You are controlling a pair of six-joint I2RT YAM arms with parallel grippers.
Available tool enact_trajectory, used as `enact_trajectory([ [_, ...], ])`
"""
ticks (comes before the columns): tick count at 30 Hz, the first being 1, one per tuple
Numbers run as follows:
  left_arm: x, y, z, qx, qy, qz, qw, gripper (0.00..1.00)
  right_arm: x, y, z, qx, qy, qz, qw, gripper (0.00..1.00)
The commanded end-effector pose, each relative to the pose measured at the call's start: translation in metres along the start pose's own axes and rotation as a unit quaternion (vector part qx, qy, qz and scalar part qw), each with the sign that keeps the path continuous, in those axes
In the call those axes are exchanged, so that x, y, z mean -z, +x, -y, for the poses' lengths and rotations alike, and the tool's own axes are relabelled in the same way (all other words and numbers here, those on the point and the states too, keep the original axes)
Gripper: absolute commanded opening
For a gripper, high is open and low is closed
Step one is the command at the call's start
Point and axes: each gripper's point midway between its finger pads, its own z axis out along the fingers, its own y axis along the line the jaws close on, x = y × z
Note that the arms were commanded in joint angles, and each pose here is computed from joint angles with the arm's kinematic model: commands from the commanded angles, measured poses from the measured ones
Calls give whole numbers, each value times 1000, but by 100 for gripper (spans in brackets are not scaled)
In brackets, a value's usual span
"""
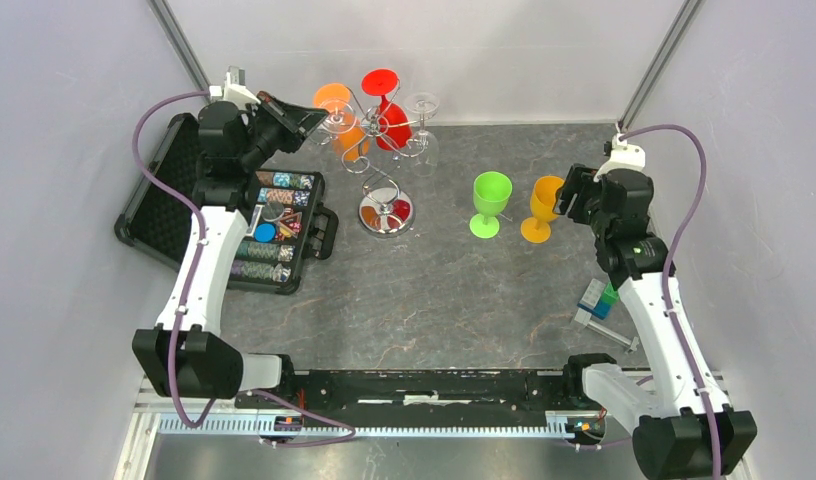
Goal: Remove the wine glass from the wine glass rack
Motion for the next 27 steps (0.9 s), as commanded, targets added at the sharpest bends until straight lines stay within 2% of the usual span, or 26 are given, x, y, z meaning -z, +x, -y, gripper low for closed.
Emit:
enact_trajectory([
  [1,21,2,40,-16,74,-11,997,2,6,-12,-16,6,-49,25,998,75],
  [9,50,12,39,-38,47,-11,998,2,23,-14,-54,33,-173,66,982,82],
  [13,68,25,39,-43,40,-28,998,2,37,-5,-87,55,-275,62,958,82],
  [18,95,41,35,-47,20,-42,998,2,69,4,-125,79,-383,104,914,82],
  [23,119,59,37,-54,6,-78,995,2,112,15,-172,86,-498,151,849,80],
  [27,140,79,39,-32,12,-107,994,2,146,27,-209,75,-563,186,802,79],
])
